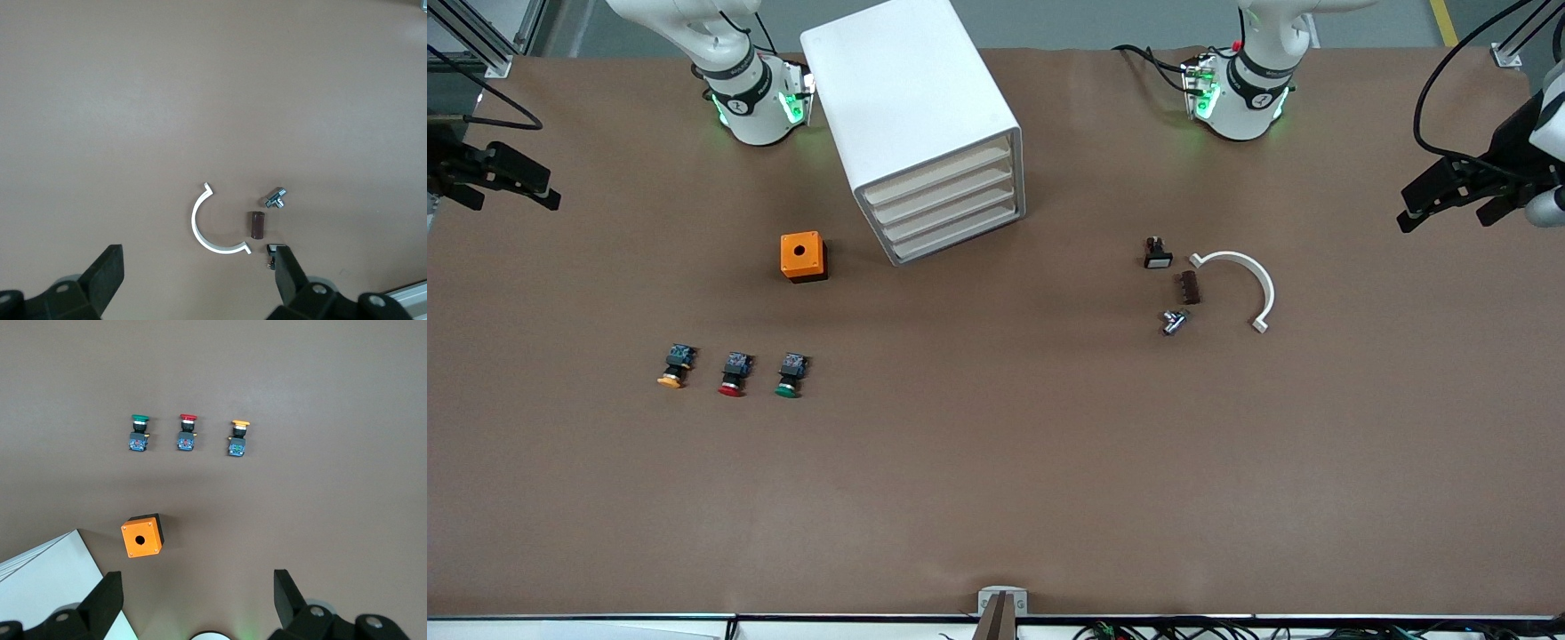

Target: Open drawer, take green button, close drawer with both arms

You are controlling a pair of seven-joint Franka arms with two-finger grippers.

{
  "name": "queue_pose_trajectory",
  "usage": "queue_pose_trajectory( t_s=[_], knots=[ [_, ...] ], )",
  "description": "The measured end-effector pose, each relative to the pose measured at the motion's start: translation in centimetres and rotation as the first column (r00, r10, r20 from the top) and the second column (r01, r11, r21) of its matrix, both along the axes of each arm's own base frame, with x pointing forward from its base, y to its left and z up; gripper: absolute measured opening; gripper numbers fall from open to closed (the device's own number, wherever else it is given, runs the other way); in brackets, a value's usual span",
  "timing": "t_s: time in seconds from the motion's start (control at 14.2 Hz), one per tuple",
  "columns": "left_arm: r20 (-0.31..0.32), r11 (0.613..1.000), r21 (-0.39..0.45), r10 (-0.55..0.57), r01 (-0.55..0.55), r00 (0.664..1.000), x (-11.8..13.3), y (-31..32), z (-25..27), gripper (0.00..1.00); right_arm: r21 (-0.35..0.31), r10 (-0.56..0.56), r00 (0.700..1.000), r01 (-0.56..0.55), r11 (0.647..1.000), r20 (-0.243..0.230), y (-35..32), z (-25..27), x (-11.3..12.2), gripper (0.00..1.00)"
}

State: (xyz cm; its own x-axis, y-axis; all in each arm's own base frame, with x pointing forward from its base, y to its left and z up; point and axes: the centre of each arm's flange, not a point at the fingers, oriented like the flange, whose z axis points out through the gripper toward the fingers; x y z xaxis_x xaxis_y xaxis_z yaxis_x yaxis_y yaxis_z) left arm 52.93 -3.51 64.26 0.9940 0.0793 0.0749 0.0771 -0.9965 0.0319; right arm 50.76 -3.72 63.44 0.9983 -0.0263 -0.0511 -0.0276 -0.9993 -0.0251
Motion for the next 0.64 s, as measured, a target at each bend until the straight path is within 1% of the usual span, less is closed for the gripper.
queue_pose_trajectory(
  t_s=[0.21,0.42,0.64],
  knots=[
    [-0.006,1.0,0.0,-0.008,0.008,1.0,0.22,-0.41,-0.27,1.0,-0.002,-0.025,1.0,0.025,1.0,0.002,0.09,0.03,0.01,1.0],
    [-0.042,1.0,0.0,-0.014,0.014,0.999,0.53,-0.66,-0.56,1.0,-0.002,-0.03,1.0,0.031,1.0,0.003,0.13,0.03,0.02,1.0],
    [-0.055,1.0,0.0,-0.014,0.014,0.998,0.79,-0.65,-0.67,1.0,-0.002,-0.029,1.0,0.029,1.0,0.003,0.24,0.06,0.0,1.0]
  ],
)
